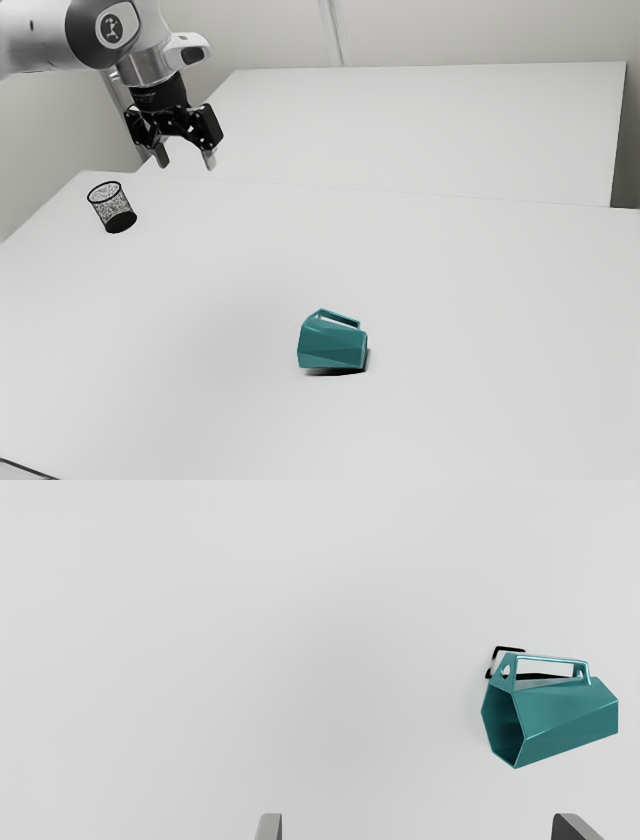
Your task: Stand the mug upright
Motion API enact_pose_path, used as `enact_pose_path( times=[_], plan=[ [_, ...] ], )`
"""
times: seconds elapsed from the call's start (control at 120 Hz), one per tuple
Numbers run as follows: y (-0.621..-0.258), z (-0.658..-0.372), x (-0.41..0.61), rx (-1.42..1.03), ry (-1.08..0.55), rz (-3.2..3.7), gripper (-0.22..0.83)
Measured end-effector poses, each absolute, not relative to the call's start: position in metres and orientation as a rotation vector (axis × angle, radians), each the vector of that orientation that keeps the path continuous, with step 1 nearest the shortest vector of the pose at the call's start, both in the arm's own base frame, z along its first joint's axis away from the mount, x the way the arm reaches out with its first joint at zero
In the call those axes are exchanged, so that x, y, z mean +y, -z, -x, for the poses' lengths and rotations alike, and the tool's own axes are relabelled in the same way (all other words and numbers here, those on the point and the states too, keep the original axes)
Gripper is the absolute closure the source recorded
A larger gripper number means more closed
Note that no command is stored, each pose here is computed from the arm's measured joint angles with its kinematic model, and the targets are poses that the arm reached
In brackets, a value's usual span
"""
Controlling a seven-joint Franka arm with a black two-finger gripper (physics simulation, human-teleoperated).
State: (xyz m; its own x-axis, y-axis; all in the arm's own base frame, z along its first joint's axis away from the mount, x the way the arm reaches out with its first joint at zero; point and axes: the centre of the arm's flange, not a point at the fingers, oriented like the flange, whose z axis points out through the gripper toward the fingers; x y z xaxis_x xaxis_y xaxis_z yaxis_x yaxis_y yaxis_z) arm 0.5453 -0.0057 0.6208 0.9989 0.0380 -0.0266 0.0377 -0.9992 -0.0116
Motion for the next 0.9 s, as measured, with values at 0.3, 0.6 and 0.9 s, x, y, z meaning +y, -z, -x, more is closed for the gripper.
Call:
enact_pose_path(
  times=[0.3,0.6,0.9],
  plan=[
    [-0.615,-0.533,-0.010,-0.043,-0.064,3.124,0.02],
    [-0.570,-0.516,-0.005,-0.072,-0.093,3.204,0.02],
    [-0.493,-0.504,-0.017,-0.104,-0.079,3.394,0.02]
  ],
)
